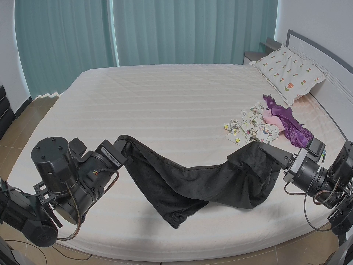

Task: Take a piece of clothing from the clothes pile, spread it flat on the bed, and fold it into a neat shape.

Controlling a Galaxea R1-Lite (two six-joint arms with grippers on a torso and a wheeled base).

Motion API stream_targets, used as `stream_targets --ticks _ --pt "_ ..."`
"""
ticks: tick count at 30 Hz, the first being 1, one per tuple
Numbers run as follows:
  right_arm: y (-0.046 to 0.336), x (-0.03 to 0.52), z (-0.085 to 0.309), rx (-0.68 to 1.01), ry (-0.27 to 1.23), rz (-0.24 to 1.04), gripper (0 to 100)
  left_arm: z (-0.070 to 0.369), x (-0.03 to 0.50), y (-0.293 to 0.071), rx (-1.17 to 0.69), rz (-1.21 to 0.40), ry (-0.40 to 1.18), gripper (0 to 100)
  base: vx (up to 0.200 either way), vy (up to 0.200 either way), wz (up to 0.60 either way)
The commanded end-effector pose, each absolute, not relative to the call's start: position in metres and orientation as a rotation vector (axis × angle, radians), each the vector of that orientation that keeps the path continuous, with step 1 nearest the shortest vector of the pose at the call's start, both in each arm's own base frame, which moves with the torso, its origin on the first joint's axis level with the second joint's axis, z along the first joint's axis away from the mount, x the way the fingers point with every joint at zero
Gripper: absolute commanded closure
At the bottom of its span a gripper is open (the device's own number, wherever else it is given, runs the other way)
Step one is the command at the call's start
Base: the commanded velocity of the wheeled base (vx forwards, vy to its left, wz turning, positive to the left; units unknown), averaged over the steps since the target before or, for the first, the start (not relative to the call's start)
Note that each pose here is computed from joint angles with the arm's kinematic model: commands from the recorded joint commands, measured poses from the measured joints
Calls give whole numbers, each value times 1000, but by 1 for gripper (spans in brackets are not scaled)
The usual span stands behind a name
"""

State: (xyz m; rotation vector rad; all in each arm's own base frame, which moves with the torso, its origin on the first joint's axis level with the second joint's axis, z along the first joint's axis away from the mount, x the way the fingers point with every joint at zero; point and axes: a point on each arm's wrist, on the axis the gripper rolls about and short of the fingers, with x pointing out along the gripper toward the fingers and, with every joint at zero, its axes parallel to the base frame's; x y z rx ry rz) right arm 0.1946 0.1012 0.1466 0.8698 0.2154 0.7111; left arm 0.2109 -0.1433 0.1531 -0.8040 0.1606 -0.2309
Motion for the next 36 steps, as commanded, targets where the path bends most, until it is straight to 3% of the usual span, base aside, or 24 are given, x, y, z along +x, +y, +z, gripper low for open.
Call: stream_targets --ticks 1,12,25,36 --pt "101 193 150 871 197 721 100 153 211 -143 -805 -231 159 100 0 200 0" --pt "98 195 146 870 211 701 100 149 211 -144 -799 -228 173 100 0 36 0" --pt "96 190 146 869 211 706 100 151 207 -145 -799 -240 174 100 -200 0 0" --pt "90 172 167 875 120 769 100 172 186 -140 -783 -304 112 100 -200 0 0"
